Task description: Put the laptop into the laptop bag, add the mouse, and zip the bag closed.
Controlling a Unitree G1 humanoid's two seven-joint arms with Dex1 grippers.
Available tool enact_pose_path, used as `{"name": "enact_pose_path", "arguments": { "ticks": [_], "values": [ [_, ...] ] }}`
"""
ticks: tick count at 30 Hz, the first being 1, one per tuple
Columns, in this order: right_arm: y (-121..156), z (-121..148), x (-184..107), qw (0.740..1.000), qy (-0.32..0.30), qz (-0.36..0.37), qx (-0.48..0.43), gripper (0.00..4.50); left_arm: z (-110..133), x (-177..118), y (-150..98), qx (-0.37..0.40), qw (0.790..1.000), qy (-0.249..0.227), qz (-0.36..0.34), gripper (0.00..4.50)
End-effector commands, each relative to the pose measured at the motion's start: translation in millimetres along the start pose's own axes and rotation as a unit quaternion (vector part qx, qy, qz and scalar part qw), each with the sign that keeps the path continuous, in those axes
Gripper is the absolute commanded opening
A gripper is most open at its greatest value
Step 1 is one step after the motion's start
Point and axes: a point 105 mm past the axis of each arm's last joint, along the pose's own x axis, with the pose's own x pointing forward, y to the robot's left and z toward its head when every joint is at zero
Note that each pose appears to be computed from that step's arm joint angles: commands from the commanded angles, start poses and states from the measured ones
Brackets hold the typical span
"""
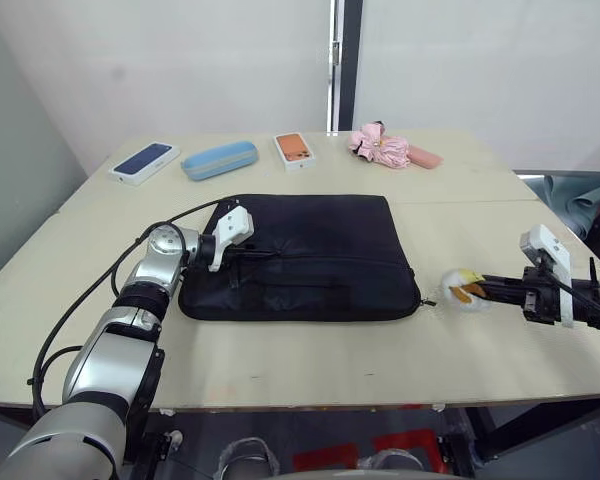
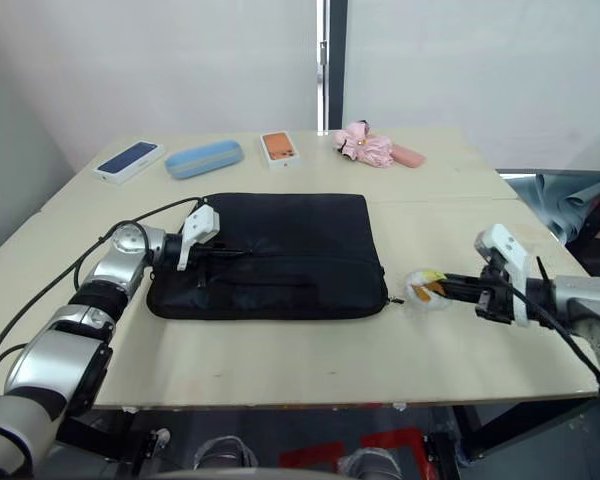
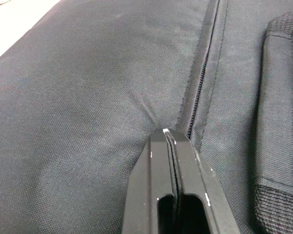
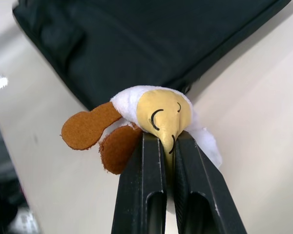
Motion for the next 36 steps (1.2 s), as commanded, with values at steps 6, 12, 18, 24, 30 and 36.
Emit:
{"name": "enact_pose_path", "arguments": {
  "ticks": [6,12,18,24,30,36],
  "values": [
    [-36.6,38.8,18.0,0.969,-0.148,-0.108,0.168,0.02,-53.8,-0.5,-32.1,-0.061,0.992,0.096,-0.057,0.0],
    [-50.2,42.9,39.2,0.96,-0.158,-0.144,0.181,0.02,-54.5,-3.7,-34.0,-0.061,0.991,0.099,-0.063,0.0],
    [-67.3,44.9,60.0,0.949,-0.172,-0.2,0.172,0.02,-54.9,-4.3,-37.4,-0.06,0.991,0.098,-0.069,0.0],
    [-75.6,46.4,69.5,0.936,-0.197,-0.224,0.188,0.02,-55.2,-4.2,-41.4,-0.06,0.99,0.1,-0.079,0.0],
    [-72.3,45.4,75.1,0.934,-0.196,-0.215,0.206,0.02,-55.7,-4.9,-41.5,-0.062,0.99,0.101,-0.077,0.0],
    [-57.7,55.2,86.7,0.928,-0.213,-0.158,0.264,0.02,-57.1,-3.5,-41.9,-0.065,0.99,0.101,-0.074,0.0]
  ]
}}
